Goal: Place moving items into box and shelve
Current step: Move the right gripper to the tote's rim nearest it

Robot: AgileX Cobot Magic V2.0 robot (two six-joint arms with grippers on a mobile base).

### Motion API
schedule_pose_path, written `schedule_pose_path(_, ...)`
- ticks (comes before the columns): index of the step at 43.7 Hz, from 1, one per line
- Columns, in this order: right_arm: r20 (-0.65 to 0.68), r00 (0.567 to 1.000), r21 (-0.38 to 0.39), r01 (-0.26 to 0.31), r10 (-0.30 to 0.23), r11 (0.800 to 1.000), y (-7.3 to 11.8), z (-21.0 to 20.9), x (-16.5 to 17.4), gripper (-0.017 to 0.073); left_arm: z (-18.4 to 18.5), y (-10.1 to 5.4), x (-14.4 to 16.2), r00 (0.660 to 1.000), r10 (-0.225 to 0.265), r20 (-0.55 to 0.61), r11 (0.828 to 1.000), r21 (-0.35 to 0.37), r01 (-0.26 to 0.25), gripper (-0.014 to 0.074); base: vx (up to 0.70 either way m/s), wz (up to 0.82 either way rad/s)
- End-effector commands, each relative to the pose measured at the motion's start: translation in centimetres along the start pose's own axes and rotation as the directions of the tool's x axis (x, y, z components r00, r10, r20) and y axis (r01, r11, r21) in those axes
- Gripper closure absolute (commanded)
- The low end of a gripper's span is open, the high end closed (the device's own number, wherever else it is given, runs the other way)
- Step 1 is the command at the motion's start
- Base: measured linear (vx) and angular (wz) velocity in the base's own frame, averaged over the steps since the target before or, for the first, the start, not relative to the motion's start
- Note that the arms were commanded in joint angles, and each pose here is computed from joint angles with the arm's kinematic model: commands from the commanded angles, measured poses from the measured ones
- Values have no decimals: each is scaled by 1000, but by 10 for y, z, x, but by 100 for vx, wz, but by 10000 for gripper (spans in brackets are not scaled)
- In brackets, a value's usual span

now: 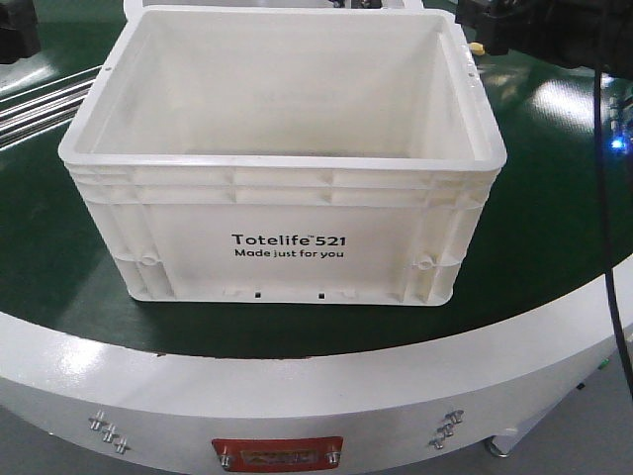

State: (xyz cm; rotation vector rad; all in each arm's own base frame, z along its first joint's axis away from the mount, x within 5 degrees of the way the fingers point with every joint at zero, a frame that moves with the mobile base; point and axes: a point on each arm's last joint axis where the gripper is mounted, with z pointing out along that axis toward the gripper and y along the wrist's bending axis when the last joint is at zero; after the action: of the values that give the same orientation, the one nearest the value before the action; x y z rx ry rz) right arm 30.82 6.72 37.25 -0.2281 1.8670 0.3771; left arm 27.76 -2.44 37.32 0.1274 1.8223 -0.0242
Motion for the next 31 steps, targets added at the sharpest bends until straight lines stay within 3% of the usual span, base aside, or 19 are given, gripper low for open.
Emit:
schedule_pose_path(1, 67, 998, 17, -18, 17, 1000, 0, -7, -22, -34, -12, 1, -22, 991, -8, 131, 1000, -4, 8, 19, 0, 0)
schedule_pose_path(12, -20, 999, -14, -50, 50, 999, 1, 8, -35, -24, -12, 1, -22, 991, -8, 131, 1000, -4, 8, 19, 0, 0)
schedule_pose_path(21, -132, 989, 20, -59, 62, 998, -4, 20, -43, 15, -12, 1, -22, 991, -8, 130, 1000, -4, 8, 19, 0, 0)
schedule_pose_path(24, -190, 978, 39, -82, 88, 996, -6, 24, -43, 31, -12, 1, -22, 991, -8, 130, 1000, -4, 8, 19, 0, 0)
schedule_pose_path(25, -320, 941, 75, -89, 109, 993, -10, 37, -48, 46, -12, 1, -22, 991, -8, 130, 1000, -4, 8, 19, 0, 0)
schedule_pose_path(31, -371, 918, 61, -126, 139, 990, -9, 46, -51, 46, -12, 1, -22, 991, -8, 130, 1000, -4, 8, 19, 0, 0)
